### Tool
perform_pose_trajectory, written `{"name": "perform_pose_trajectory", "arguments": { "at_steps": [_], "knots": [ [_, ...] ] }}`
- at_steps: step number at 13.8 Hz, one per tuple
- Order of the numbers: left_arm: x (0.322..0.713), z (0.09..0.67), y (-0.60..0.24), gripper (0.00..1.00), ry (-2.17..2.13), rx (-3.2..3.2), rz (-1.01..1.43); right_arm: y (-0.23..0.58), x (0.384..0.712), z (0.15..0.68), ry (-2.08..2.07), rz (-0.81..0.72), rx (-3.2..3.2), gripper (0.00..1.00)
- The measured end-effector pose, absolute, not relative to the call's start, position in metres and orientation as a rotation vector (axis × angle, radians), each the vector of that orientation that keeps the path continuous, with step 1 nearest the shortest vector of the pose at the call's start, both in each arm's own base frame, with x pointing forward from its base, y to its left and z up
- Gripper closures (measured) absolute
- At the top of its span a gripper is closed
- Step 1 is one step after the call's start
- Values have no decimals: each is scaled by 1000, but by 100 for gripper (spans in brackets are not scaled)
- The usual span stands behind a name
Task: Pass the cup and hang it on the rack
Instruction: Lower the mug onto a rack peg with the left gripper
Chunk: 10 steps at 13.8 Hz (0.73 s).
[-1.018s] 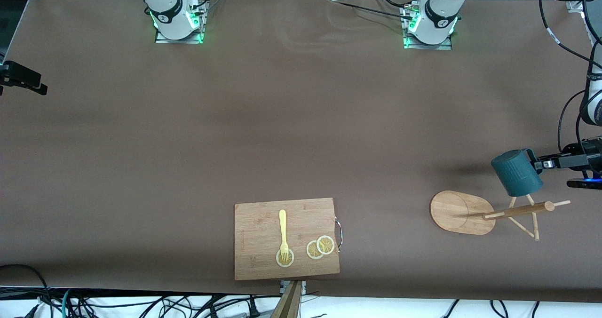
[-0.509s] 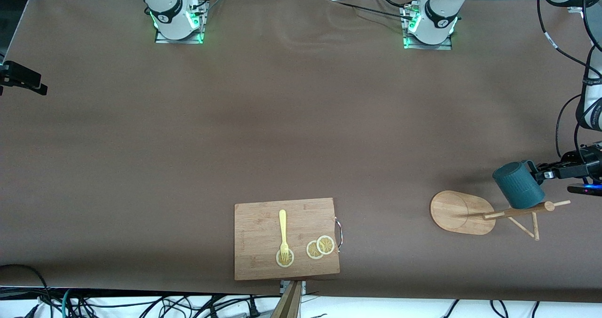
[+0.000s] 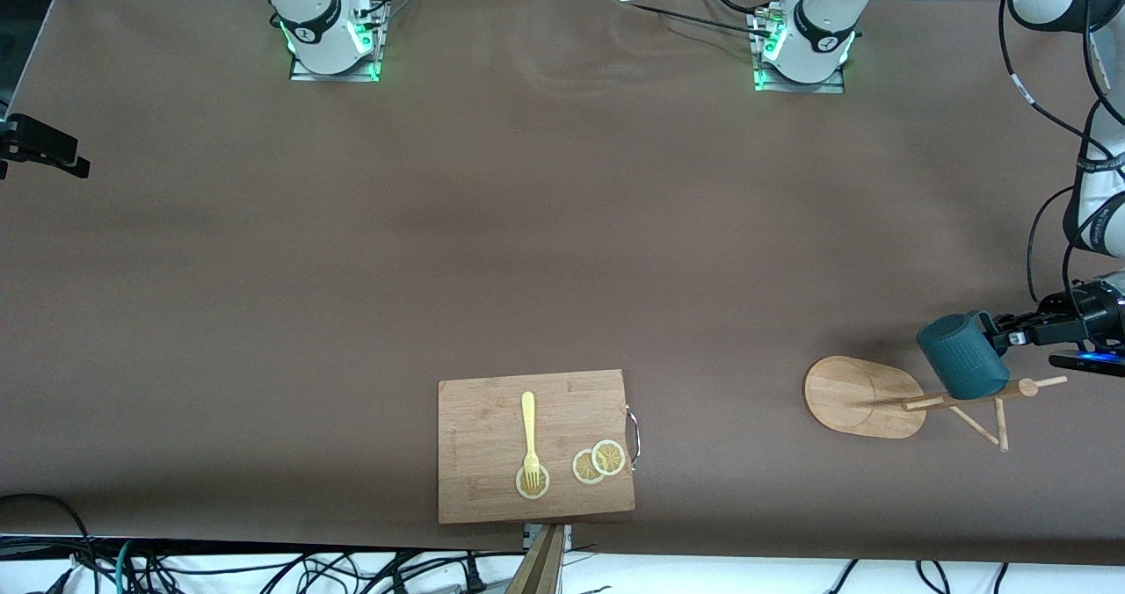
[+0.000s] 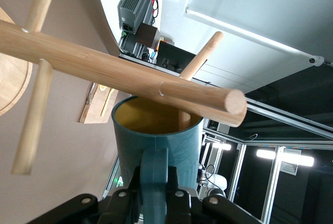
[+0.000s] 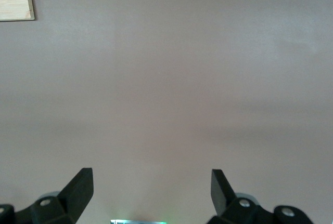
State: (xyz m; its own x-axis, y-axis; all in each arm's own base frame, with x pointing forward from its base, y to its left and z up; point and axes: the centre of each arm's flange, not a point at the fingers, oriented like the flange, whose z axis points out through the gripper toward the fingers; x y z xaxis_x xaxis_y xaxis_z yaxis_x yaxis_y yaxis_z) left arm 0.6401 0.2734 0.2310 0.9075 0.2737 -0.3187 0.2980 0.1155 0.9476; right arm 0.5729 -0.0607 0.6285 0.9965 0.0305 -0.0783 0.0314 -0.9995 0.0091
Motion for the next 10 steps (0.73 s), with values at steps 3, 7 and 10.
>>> {"name": "perform_pose_trajectory", "arguments": {
  "at_steps": [3, 7, 10],
  "knots": [
    [641, 230, 276, 79, 475, 1475, -15, -61, 573, 629, 48, -121, 3128, 0],
    [637, 231, 290, 64, 496, 1489, 5, -61, 573, 629, 48, -118, 3128, 0],
    [636, 233, 299, 33, 504, 1499, 19, -61, 573, 629, 48, -116, 3128, 0]
  ]
}}
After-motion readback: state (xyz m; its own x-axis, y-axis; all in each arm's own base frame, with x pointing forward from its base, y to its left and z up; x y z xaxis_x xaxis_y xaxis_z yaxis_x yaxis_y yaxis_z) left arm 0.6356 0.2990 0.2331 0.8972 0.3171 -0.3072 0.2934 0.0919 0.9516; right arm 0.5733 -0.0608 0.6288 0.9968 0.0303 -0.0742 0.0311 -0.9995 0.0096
